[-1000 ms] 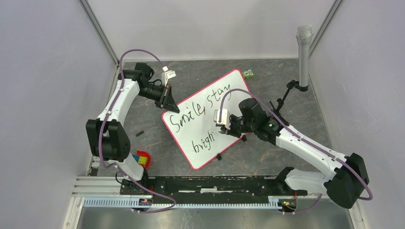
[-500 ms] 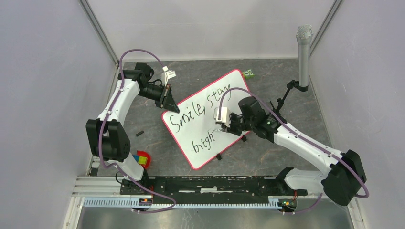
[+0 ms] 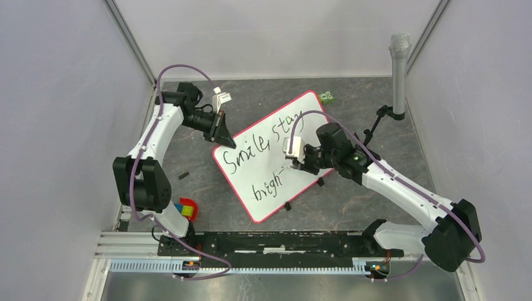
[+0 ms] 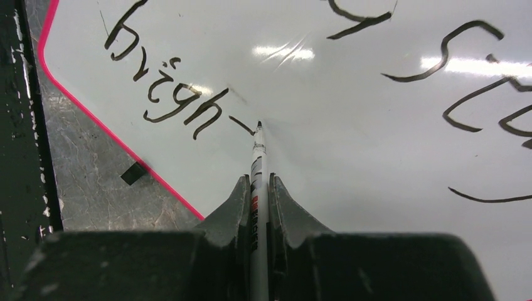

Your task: Write a sentence on the whiteboard

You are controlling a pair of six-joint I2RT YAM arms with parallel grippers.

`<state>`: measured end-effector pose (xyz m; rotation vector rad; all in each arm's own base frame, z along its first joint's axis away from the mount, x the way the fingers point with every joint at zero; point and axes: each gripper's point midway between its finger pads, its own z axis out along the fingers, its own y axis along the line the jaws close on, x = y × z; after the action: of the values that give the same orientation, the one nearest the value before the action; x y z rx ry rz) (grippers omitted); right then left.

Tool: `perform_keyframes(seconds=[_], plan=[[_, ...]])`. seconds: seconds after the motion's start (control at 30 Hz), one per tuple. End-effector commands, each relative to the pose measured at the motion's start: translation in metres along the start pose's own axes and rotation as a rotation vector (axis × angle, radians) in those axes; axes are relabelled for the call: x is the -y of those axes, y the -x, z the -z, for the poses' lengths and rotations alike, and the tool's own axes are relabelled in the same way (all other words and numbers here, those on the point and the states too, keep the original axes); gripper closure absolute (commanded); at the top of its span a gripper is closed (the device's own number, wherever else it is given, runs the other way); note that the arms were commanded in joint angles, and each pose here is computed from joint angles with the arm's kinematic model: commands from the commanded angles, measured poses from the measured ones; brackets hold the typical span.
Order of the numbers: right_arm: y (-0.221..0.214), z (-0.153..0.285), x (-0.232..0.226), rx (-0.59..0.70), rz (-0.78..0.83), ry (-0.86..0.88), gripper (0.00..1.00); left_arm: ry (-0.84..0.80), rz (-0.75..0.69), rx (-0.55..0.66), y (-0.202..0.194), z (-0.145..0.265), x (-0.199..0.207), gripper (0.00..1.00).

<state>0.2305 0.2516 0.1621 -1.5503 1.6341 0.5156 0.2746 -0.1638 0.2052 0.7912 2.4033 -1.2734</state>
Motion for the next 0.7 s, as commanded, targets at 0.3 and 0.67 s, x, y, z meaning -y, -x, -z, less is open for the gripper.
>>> perform_keyframes(seconds=[0.3, 0.67], plan=[[0.014, -0.009, 0.012, 0.049, 0.007, -0.013, 1.0, 0.053, -0.092, 0.001, 0.01, -0.001, -0.01, 0.98], [-0.026, -0.007, -0.021, -0.013, -0.026, 0.043, 1.0, 0.051, -0.086, -0.005, 0.009, -0.002, -0.012, 0.98]])
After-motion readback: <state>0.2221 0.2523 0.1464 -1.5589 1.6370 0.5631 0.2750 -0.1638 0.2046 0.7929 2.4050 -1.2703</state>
